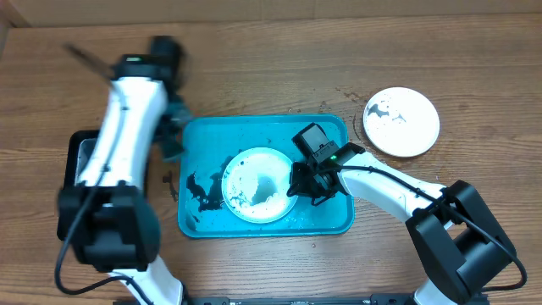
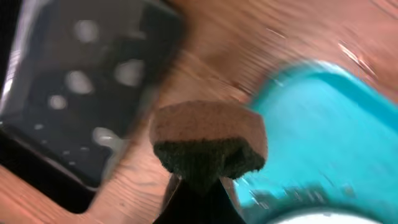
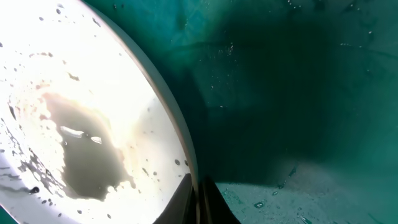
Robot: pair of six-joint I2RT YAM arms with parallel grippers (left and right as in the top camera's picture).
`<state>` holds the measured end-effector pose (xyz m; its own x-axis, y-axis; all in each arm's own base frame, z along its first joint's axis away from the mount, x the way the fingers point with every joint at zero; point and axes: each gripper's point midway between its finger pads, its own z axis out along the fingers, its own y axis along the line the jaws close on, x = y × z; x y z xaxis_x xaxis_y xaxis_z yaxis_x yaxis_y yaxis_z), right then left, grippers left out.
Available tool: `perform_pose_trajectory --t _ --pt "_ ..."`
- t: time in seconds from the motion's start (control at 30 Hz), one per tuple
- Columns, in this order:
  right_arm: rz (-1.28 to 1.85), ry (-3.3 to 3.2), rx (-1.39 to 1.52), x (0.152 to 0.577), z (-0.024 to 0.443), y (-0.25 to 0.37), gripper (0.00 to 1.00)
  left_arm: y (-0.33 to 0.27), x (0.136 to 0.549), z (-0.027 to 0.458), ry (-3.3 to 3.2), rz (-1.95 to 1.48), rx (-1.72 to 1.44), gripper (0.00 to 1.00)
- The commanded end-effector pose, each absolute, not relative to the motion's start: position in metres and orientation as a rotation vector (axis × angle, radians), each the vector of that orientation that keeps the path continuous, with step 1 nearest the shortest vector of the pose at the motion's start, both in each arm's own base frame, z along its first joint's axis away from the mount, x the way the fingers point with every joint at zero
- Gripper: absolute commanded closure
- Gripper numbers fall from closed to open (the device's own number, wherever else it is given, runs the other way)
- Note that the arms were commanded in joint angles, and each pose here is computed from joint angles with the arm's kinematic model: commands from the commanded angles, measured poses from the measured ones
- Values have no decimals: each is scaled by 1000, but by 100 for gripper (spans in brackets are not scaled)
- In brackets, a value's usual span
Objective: Clean dirty plates on tray and stack at the side
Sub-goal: 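Drop the sponge into the water tray with the left gripper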
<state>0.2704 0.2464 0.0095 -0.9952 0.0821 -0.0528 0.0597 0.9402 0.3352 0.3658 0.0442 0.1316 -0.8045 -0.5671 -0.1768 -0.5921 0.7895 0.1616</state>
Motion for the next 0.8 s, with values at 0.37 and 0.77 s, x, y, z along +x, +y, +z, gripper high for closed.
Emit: perform_pose_trajectory --t 0.37,0.77 --pt "478 3020 104 273 5 241 96 182 318 68 2675 55 -1496 96" --pt "481 3016 97 274 6 242 96 187 317 62 2643 9 -1531 43"
